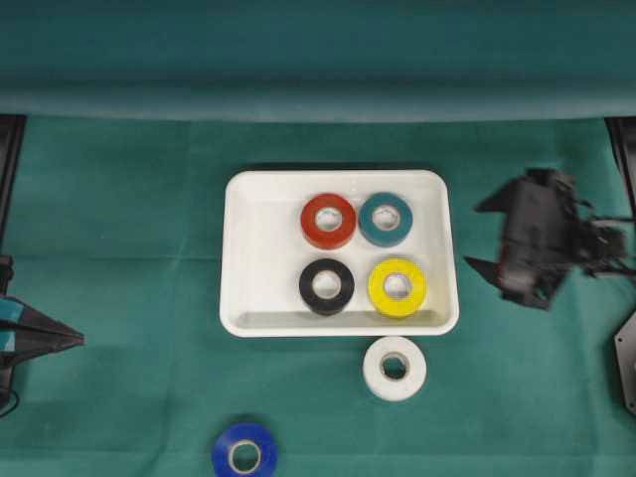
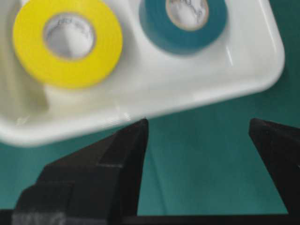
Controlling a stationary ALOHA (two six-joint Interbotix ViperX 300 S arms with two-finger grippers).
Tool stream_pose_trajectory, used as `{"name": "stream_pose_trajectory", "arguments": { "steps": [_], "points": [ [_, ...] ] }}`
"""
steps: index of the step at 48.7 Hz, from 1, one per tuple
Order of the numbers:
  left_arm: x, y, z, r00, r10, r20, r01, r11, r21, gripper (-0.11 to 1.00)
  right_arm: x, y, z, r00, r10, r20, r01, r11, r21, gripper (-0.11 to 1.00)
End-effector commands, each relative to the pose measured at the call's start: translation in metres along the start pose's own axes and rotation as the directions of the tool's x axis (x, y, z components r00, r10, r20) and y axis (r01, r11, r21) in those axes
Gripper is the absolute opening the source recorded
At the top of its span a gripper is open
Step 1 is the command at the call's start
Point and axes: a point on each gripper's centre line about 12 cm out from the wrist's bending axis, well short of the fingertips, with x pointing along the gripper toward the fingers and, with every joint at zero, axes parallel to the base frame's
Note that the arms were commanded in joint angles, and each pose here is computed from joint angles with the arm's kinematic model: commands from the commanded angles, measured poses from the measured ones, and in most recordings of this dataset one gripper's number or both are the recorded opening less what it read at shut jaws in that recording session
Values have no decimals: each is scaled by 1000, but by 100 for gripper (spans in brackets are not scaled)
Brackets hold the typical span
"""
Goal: Put the tape into the white case with the right arm.
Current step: 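Release the teal roll and withdraw the open right gripper right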
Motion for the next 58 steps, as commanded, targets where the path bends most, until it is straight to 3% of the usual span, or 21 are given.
{"name": "stream_pose_trajectory", "arguments": {
  "steps": [1, 18, 31, 42, 49, 58],
  "points": [
    [0, 0, 6, 1000, 1, 15, -1, 1000, -2, 0, -16, 1, -3, 998, 0, 59, -1, 1000, 6, 65],
    [0, 0, 6, 1000, 3, 20, -3, 1000, 16, 0, -62, 11, -18, 960, 29, 280, -29, 1000, -4, 64],
    [0, 0, 5, 1000, 3, 19, -3, 1000, 13, 0, -68, 15, -25, 951, 40, 307, -37, 999, -15, 64],
    [1, 0, 3, 1000, 3, 17, -3, 1000, 10, 0, -66, 32, -26, 947, 127, 294, -110, 991, -74, 64],
    [1, 0, 3, 1000, 3, 20, -3, 1000, 8, 0, -70, 55, -28, 926, 241, 291, -202, 966, -160, 64],
    [1, 0, 2, 1000, 3, 19, -3, 1000, 8, 0, -77, 83, -37, 885, 384, 263, -317, 911, -264, 64]
  ]
}}
